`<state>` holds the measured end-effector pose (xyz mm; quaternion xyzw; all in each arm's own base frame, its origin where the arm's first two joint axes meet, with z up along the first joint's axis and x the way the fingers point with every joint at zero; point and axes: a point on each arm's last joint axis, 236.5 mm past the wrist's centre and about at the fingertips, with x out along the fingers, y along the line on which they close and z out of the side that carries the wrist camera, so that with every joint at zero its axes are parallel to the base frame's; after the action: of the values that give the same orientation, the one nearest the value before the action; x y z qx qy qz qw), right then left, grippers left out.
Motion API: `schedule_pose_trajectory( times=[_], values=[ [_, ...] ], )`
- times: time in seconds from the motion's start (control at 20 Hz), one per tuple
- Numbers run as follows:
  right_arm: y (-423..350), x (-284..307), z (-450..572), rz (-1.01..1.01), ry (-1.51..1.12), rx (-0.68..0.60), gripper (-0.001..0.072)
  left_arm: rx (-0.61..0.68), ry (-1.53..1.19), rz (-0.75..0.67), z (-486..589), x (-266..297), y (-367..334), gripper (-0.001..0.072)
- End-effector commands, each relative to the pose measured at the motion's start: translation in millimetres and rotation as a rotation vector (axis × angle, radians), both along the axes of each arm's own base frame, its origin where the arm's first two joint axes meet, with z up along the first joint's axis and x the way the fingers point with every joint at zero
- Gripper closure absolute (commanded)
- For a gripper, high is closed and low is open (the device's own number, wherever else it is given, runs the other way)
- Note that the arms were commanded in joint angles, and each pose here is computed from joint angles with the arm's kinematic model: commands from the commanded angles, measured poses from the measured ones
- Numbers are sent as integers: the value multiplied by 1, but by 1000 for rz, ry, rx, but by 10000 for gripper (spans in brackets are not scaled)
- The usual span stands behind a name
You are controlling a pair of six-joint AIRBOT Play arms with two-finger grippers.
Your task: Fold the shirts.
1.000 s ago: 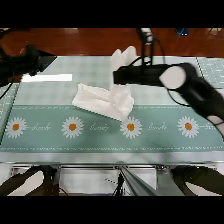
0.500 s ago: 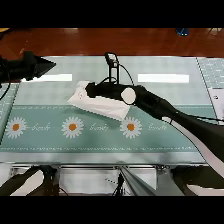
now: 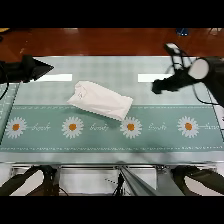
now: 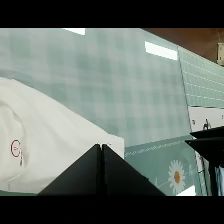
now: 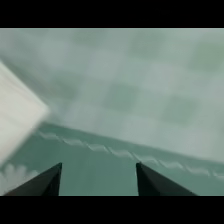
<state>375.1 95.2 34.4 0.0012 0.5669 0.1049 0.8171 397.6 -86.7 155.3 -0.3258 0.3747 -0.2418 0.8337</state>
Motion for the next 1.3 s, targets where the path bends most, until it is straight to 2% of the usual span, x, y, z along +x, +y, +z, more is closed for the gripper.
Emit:
schedule_pose_trajectory(
  times=[0.0,0.1,0.25,0.5,0.85,0.9,0.95,1.05,1.25],
  values=[
    [-35,-64,-38,-163,251,185,109,33,6,-8,-6,-2,3,681],
    [8,-56,-53,-265,227,463,109,43,6,-9,-7,-2,4,681],
    [49,-34,-67,-420,154,661,109,53,9,-10,-9,-3,5,681],
    [122,-24,-84,-459,135,738,110,72,14,-10,-13,-3,8,682],
    [167,-34,-117,-499,155,722,118,102,23,-10,-18,-4,12,682],
    [171,-36,-121,-503,164,722,145,102,23,-10,-18,-4,12,682],
    [174,-37,-123,-506,172,724,277,103,22,-10,-18,-4,12,682],
    [172,-36,-121,-496,166,724,666,103,22,-10,-18,-4,12,682],
    [146,-19,-63,-381,37,772,683,103,22,-9,-19,-4,12,682]
  ],
)
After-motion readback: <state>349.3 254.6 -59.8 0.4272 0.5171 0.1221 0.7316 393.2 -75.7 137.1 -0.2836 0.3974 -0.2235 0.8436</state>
